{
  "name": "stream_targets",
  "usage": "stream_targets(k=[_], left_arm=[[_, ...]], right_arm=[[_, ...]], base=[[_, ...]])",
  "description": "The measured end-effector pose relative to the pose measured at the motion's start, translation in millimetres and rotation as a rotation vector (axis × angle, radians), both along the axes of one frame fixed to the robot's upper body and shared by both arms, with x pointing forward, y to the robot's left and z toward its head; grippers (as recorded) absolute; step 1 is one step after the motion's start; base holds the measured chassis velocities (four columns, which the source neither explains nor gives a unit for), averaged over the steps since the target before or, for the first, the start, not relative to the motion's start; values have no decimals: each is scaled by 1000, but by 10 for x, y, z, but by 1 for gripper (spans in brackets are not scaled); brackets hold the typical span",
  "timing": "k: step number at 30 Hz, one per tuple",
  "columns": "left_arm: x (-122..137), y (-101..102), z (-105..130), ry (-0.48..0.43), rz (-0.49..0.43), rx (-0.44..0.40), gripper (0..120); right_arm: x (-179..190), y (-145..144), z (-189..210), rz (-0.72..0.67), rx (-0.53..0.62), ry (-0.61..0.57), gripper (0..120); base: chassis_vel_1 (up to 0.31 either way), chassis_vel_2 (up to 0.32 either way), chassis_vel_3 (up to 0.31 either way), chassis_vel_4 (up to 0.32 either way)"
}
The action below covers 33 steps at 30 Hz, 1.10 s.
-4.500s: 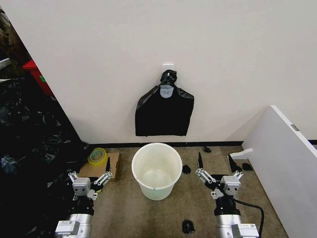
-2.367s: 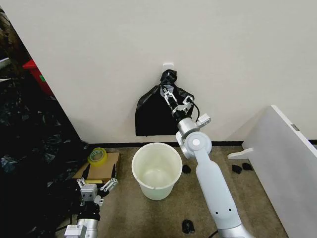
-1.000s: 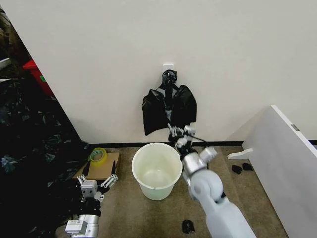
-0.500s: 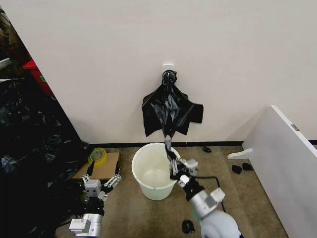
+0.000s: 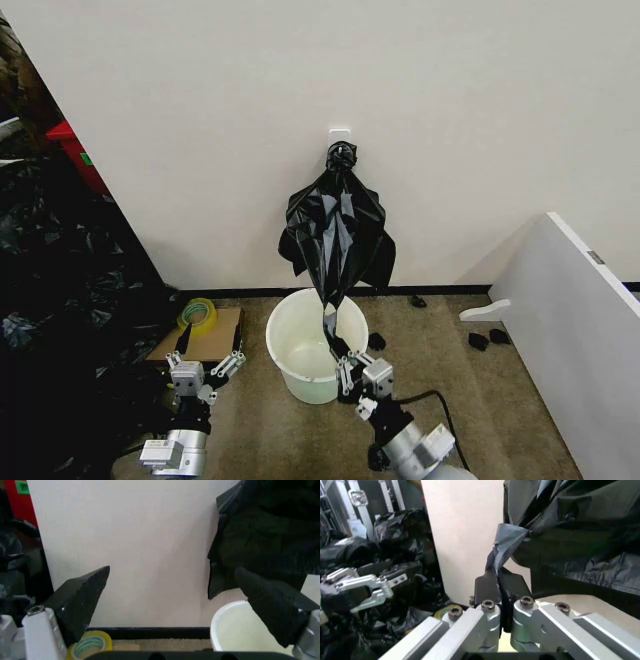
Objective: Place the garbage bag over the trash bin.
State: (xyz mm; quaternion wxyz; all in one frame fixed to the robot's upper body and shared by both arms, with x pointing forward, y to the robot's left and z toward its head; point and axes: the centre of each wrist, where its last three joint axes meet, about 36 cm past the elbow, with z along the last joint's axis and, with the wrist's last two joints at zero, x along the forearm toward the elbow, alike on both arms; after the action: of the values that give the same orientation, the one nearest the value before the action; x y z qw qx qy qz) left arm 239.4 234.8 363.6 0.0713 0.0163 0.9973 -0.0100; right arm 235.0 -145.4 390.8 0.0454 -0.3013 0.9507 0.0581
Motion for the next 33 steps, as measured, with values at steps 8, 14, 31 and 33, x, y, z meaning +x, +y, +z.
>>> stream_targets(k=[8, 14, 31, 33], left_arm=[[-25, 2, -8, 3, 1, 0, 98], [-43, 0, -13, 6, 1, -1, 98], [336, -28, 295, -44, -129, -9, 98], [533, -20, 493, -71, -187, -21, 98]], right_arm=[[-140, 67, -54, 4, -26, -20, 0], [-160, 86, -80, 0, -29, -24, 0], [491, 34, 4, -174, -116, -152, 0], [573, 40, -10, -183, -142, -178, 0]], base=[[0, 0, 0, 0], [0, 0, 0, 0], [0, 0, 0, 0], [0, 0, 0, 0]])
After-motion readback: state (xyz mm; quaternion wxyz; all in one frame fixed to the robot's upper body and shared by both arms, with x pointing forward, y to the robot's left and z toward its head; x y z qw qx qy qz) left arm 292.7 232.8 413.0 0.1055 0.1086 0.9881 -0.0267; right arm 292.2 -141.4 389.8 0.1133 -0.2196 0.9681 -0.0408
